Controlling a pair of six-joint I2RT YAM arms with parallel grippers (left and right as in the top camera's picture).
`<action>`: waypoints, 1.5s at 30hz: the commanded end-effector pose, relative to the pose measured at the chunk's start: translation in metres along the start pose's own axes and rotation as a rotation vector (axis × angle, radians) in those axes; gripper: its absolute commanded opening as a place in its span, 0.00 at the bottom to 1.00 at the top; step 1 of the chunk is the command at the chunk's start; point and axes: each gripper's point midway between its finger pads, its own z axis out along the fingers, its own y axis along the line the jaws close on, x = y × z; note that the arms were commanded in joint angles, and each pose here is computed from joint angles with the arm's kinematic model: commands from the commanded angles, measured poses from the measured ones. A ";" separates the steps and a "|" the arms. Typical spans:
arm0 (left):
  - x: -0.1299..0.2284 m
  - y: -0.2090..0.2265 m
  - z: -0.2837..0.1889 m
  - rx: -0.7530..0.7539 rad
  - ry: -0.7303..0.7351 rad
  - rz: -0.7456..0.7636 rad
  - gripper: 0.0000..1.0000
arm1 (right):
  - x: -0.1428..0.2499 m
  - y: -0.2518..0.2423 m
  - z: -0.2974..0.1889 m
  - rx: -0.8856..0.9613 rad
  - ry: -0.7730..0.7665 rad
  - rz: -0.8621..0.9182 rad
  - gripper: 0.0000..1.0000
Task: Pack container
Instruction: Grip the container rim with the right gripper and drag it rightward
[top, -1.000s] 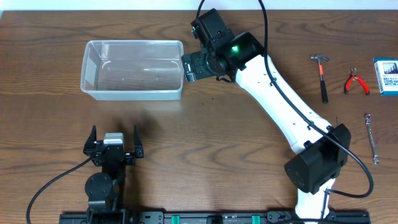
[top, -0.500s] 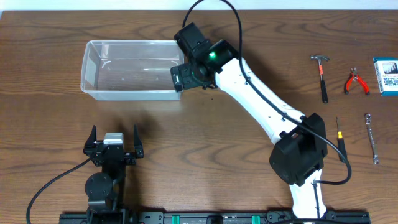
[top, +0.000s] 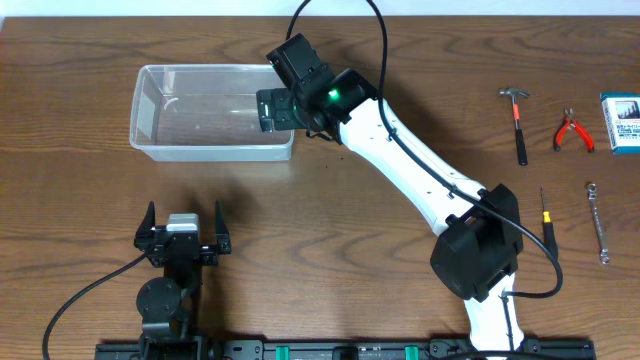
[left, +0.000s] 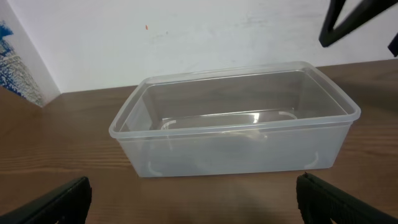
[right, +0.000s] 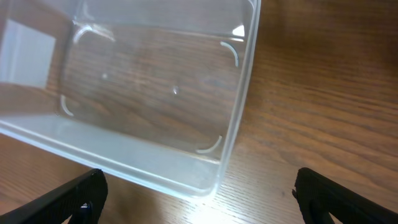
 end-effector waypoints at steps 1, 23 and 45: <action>0.017 -0.002 0.002 0.001 0.042 -0.004 0.98 | 0.000 -0.003 0.009 0.031 -0.008 0.062 0.99; 0.017 -0.002 0.002 0.001 0.042 -0.004 0.98 | 0.032 -0.064 0.067 0.161 0.161 0.171 0.99; 0.017 -0.002 0.002 0.001 0.042 -0.004 0.98 | 0.025 -0.135 0.042 0.314 0.227 0.253 0.07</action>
